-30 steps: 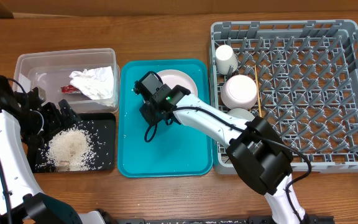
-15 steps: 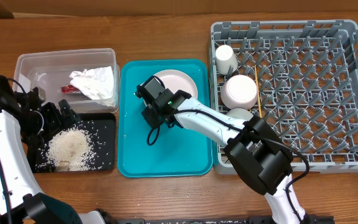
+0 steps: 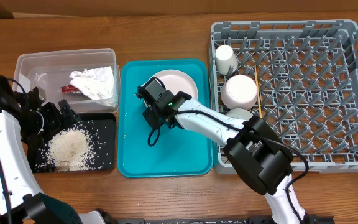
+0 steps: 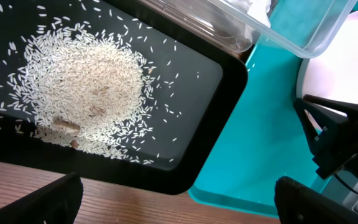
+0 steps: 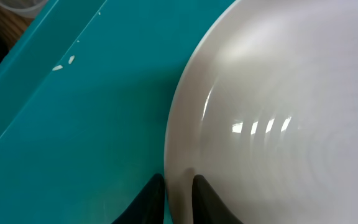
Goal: Sort waste into correct bins and load items into the dishwasher
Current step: 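Slide the right gripper to the white plate's rim and grasp it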
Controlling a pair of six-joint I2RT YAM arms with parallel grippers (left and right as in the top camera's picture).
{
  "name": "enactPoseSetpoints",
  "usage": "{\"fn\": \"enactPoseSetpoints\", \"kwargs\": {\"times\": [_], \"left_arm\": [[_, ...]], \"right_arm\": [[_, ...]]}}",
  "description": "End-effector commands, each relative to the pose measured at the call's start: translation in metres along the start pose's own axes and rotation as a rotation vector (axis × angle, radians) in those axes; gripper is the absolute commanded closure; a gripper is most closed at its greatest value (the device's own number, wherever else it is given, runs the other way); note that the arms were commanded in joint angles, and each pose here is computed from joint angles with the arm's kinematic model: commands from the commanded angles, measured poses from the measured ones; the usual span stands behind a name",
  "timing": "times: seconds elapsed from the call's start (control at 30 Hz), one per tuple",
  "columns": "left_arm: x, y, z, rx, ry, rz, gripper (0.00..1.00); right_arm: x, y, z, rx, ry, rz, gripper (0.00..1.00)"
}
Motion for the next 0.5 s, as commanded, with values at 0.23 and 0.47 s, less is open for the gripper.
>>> {"fn": "enactPoseSetpoints", "kwargs": {"times": [0.23,0.47], "left_arm": [[-0.0019,-0.0048,-0.0049,0.007,-0.019,0.03,0.0],[-0.0019,-0.0048,-0.0049,0.007,-0.019,0.03,0.0]], "right_arm": [[0.0024,-0.0012,0.0041,0.007,0.002,-0.002,0.82],[0.0034,-0.0007,0.0077,0.005,0.004,-0.003,0.75]]}}
Point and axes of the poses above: each gripper's point midway between its finger pads, its own z axis out along the fingers, its own y axis along the line the jaws close on, x = y × z, the point moved 6 cm from there along -z, back along the fingers, and after that the axes turned 15 degrees about -z, right-handed, at the moved point
